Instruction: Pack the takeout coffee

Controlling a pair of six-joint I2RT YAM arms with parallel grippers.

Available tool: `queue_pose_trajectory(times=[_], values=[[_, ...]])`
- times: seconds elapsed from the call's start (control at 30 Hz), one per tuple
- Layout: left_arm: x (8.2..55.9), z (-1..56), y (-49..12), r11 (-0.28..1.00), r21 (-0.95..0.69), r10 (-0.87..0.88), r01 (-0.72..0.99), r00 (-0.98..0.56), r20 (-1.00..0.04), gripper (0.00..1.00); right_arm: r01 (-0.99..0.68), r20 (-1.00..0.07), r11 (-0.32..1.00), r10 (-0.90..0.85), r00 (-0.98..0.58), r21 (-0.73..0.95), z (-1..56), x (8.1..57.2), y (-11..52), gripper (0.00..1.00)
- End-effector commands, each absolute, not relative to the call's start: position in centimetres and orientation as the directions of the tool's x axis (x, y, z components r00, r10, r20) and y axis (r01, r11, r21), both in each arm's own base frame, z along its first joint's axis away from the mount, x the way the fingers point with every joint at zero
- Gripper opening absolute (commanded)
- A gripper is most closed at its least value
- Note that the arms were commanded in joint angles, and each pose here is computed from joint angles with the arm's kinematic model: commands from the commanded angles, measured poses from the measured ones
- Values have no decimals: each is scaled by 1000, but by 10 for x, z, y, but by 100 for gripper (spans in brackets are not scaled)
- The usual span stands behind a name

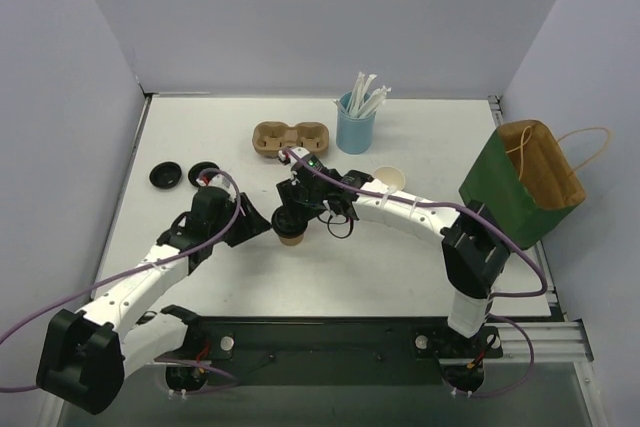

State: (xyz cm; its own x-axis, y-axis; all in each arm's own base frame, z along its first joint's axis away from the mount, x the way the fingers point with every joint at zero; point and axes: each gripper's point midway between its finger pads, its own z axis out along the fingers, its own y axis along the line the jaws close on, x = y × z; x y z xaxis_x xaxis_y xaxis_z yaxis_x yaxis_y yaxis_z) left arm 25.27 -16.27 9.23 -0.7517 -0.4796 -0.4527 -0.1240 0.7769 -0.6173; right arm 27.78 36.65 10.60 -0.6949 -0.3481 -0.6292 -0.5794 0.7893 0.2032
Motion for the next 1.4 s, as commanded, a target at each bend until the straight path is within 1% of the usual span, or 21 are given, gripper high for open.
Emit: queue_pose_trajectory(times=[0.0, 0.1, 0.37, 0.67, 0.9, 1.13, 1.27, 1.33, 1.37], values=[[257, 133, -143, 854, -513, -399, -92, -748, -530, 62, -612, -373, 779, -532, -760, 135, 42, 236, 320, 45], [267, 140, -142, 870, -490, -363, -60, -750, -553, 63, -639, -382, 755, -552, -741, 147, 47, 236, 324, 45], [279, 131, -172, 825, -558, -291, 88, -781, -553, 62, -662, -386, 733, -572, -724, 157, 52, 235, 327, 45], [282, 125, -182, 795, -588, -278, 147, -774, -569, 62, -662, -383, 731, -572, -726, 163, 50, 235, 330, 44], [285, 104, -180, 816, -566, -268, 115, -793, -547, 61, -665, -386, 728, -572, -724, 169, 51, 235, 332, 44], [289, 94, -174, 837, -539, -270, 95, -784, -558, 61, -672, -386, 722, -580, -717, 164, 50, 235, 333, 43], [282, 65, -155, 890, -455, -285, -28, -812, -509, 61, -673, -369, 724, -590, -718, 150, 42, 235, 329, 42], [270, 47, -147, 901, -426, -299, -83, -831, -470, 61, -671, -361, 729, -594, -719, 136, 36, 234, 326, 41], [268, 41, -142, 909, -402, -310, -114, -828, -467, 61, -666, -347, 734, -596, -724, 130, 29, 231, 321, 41]])
